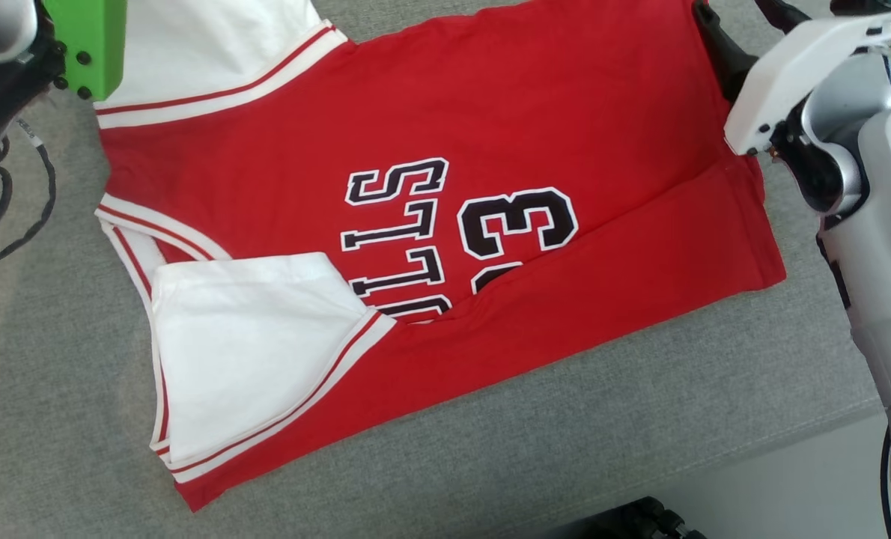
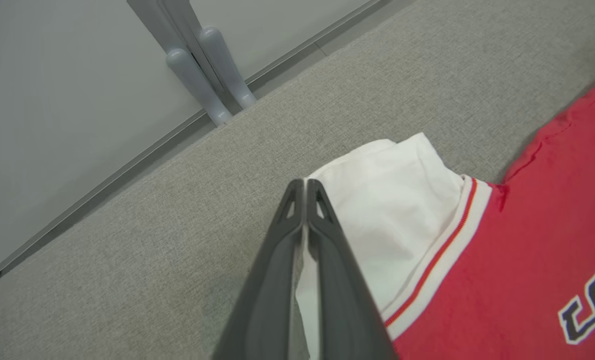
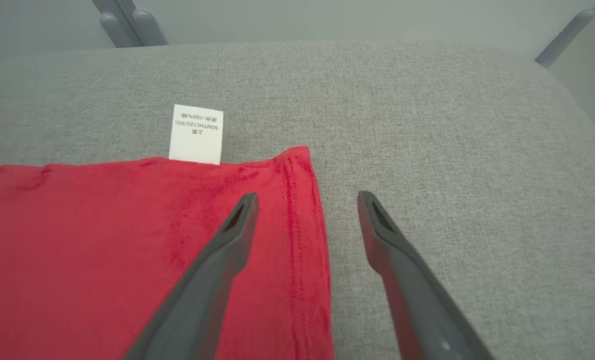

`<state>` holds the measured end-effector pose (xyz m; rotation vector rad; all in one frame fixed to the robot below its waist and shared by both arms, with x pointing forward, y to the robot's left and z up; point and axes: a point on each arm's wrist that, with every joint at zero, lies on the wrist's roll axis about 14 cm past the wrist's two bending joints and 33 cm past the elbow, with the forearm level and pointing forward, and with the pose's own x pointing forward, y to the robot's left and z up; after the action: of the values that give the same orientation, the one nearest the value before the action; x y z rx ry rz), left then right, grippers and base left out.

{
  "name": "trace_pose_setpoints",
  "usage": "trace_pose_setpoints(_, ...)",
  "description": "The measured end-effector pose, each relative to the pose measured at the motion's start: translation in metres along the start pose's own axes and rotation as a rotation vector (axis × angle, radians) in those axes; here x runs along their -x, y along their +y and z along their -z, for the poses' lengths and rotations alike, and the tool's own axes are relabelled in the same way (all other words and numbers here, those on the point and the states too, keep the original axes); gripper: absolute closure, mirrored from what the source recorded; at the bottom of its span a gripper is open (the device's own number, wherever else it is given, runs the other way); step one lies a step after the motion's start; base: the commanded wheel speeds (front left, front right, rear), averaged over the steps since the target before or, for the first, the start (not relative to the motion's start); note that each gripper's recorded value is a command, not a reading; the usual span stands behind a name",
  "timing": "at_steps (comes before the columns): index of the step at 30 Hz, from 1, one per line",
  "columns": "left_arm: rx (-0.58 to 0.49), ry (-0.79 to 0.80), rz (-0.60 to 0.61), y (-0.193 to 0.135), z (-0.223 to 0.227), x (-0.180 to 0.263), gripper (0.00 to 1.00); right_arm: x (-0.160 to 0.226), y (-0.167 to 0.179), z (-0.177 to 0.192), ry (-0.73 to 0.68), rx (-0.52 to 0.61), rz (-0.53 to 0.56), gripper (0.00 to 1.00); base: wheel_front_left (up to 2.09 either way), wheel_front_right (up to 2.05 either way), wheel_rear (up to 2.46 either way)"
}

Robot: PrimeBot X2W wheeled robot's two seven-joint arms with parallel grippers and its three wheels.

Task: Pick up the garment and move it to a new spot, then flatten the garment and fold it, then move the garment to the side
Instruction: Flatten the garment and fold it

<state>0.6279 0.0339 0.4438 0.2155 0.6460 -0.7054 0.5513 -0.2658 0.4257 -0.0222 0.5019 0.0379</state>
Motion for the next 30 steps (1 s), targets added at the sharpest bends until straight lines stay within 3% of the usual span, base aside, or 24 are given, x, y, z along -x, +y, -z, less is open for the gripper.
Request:
trace_pose_setpoints(16, -0.055, 0.022, 0.007, -0.006, 0.017, 0.019, 1.00, -0.042, 0.013, -0.004, 0.094, -0.055, 0.003, 0.01, 0.00, 0.00, 0.00)
trace_pose_setpoints(18, -0.038, 0.024, 0.016, -0.007, 0.018, 0.020, 1.00, -0.043, 0.012, -0.001, 0.109, -0.053, 0.004, 0.18, 0.00, 0.00, 0.00)
trace_pose_setpoints(23, -0.035, 0.024, 0.017, -0.007, 0.019, 0.021, 1.00, -0.044, 0.009, 0.002, 0.121, -0.052, 0.012, 0.27, 0.00, 0.00, 0.00)
trace_pose_setpoints(25, -0.033, 0.024, 0.015, -0.007, 0.020, 0.021, 1.00, -0.045, 0.008, 0.003, 0.127, -0.047, 0.018, 0.51, 0.00, 0.00, 0.00)
trace_pose_setpoints(26, -0.033, 0.025, 0.015, -0.007, 0.020, 0.020, 1.00, -0.045, 0.007, 0.004, 0.129, -0.048, 0.019, 0.54, 0.00, 0.00, 0.00)
trace_pose_setpoints(28, -0.033, 0.027, 0.015, -0.007, 0.021, 0.020, 1.00, -0.046, 0.007, 0.003, 0.129, -0.049, 0.020, 0.73, 0.00, 0.00, 0.00)
trace_pose_setpoints(30, -0.032, 0.029, 0.014, -0.006, 0.022, 0.020, 1.00, -0.047, 0.007, 0.003, 0.130, -0.048, 0.020, 1.00, 0.00, 0.00, 0.00)
